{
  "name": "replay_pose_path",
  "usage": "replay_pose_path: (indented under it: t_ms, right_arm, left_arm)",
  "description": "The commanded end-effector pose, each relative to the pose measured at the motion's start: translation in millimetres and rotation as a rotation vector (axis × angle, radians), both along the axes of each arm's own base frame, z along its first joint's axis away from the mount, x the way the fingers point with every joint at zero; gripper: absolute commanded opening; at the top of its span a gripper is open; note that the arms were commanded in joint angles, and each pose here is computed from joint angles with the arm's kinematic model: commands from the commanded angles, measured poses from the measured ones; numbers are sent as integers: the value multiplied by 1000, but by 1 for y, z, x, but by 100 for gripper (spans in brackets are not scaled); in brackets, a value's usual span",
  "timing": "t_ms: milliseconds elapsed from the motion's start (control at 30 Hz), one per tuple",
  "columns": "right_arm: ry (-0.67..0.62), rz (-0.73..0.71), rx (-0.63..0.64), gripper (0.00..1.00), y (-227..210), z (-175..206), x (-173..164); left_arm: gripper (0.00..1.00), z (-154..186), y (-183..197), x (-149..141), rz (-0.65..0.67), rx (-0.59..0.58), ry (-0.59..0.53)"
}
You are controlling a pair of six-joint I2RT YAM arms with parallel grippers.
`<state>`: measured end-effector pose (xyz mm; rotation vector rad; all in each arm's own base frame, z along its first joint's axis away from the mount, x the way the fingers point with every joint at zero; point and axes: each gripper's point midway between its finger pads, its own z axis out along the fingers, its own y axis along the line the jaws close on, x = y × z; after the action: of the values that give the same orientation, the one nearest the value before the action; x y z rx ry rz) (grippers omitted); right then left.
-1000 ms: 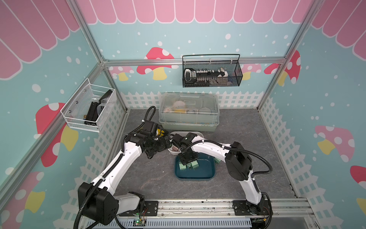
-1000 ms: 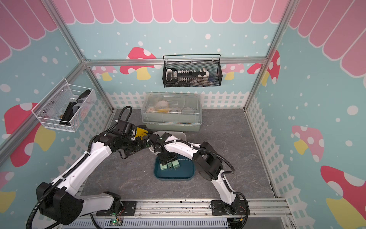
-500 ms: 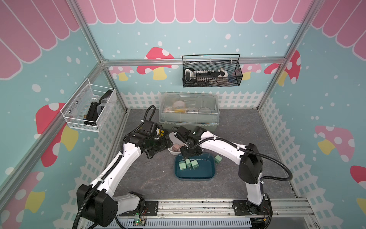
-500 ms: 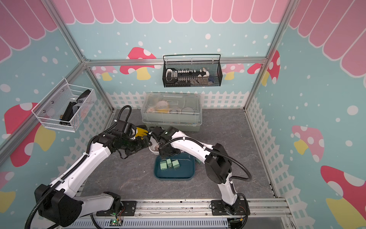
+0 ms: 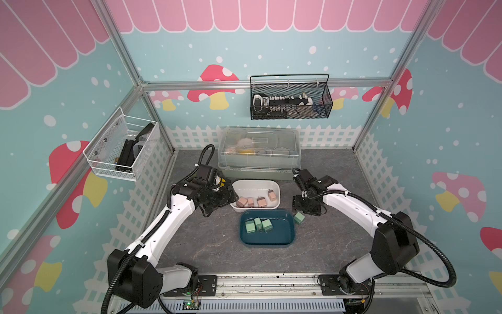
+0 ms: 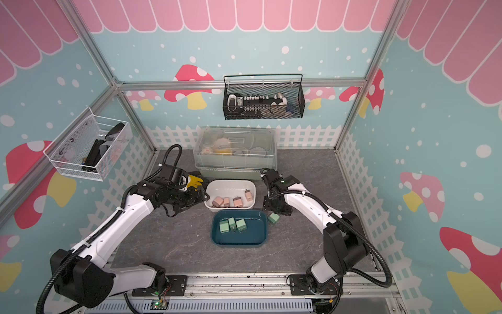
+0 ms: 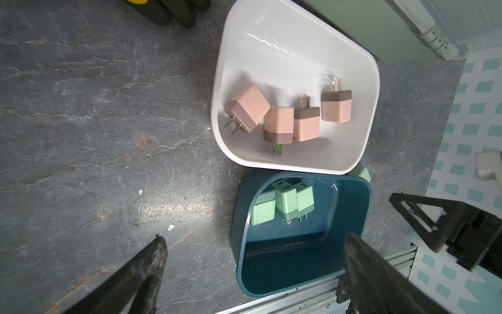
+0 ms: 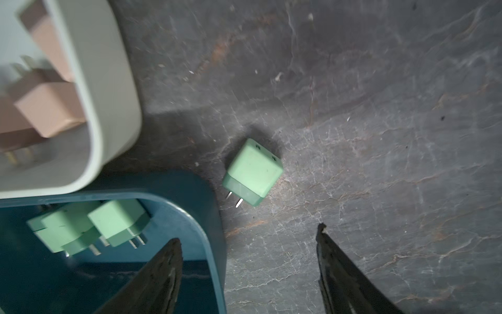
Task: Place the plugs by color into the storage box
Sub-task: Pick up the plug from the center of the board.
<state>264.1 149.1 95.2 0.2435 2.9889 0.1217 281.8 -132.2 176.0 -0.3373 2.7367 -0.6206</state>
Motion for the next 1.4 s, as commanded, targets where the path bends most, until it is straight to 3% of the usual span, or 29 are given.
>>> replay_pose_path:
  t_ms: [0,367,900,1200,1367]
  right_arm:
    - [-30,-79,71,75,9,-12,16]
    - [-7,-125,6,77,4,-40,33]
    - [39,-187,-13,75,-14,-73,11]
    - [29,-215,-1,63,-21,-81,10]
    - [26,-226,2,44,-27,-83,8]
  left_arm:
    - [98,7,-2,5,-11,-10,-25]
    - [98,12,0,6,-15,0,-32]
    - [98,15,3,4,-14,0,-30]
    - [98,14,3,3,-13,-3,-25]
    - [98,13,3,4,-11,-3,-24]
